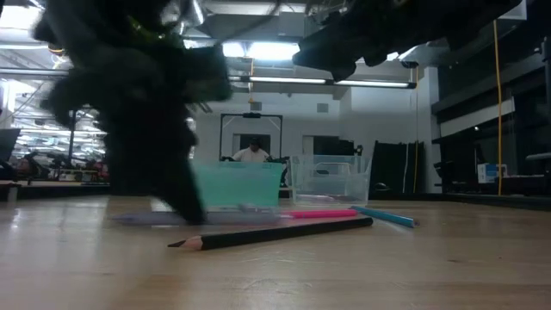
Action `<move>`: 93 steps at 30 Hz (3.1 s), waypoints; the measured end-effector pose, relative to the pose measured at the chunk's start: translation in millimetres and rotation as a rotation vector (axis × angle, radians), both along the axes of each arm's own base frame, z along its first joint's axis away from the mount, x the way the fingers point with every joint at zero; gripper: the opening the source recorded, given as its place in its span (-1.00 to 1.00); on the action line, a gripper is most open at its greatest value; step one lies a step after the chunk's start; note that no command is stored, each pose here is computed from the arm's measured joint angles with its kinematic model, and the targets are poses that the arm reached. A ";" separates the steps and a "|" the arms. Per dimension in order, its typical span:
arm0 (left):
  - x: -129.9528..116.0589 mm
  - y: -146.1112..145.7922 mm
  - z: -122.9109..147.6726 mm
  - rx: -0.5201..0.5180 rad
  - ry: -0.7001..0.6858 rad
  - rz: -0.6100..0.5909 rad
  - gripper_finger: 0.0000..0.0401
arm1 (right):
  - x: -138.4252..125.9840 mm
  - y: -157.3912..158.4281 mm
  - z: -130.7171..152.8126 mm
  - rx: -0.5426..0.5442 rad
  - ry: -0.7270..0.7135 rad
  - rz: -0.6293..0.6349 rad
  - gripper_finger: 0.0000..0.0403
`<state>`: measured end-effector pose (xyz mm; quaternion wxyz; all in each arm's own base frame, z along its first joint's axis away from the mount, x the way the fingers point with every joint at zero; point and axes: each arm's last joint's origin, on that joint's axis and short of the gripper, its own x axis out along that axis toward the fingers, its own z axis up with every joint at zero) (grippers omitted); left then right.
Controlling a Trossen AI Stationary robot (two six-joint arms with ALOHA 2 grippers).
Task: Sort pens & pencils
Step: Put the blue pen into the transparent bin
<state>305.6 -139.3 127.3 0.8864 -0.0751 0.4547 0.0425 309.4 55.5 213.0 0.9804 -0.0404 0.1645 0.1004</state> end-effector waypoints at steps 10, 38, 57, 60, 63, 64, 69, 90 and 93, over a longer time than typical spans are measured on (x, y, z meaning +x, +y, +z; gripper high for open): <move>-14.2 -13.8 57.5 0.112 -0.237 -0.042 -0.89 | -0.5 -0.1 -1.6 0.007 0.018 -0.004 -0.31; -101.6 64.2 65.0 0.258 -0.857 -0.012 -0.89 | 2.2 2.4 8.9 -0.087 -0.113 -0.073 -0.39; -85.3 110.8 64.2 0.194 -0.938 -0.104 -0.89 | -3.8 -29.4 4.5 0.077 -0.262 -0.141 -0.45; -74.1 112.0 62.1 0.200 -0.923 -0.097 -0.89 | -3.7 -29.2 5.4 0.077 -0.272 -0.129 -0.45; -58.0 113.1 60.4 0.216 -0.897 -0.114 -0.89 | -3.8 -28.0 5.9 0.083 -0.275 -0.083 -0.45; -51.8 113.3 61.0 0.215 -0.897 -0.132 -0.89 | -3.8 -27.7 5.8 0.085 -0.274 -0.080 -0.45; -30.8 115.1 65.3 0.213 -0.901 -0.170 -0.89 | -3.8 -27.7 5.8 0.086 -0.273 -0.077 -0.45; -22.4 121.2 66.7 0.198 -0.901 -0.155 -0.89 | -3.8 -27.7 5.7 0.065 -0.276 -0.075 -0.45; -21.6 122.6 64.3 0.198 -0.891 -0.155 -0.89 | -3.8 -27.7 6.0 0.066 -0.278 -0.076 -0.45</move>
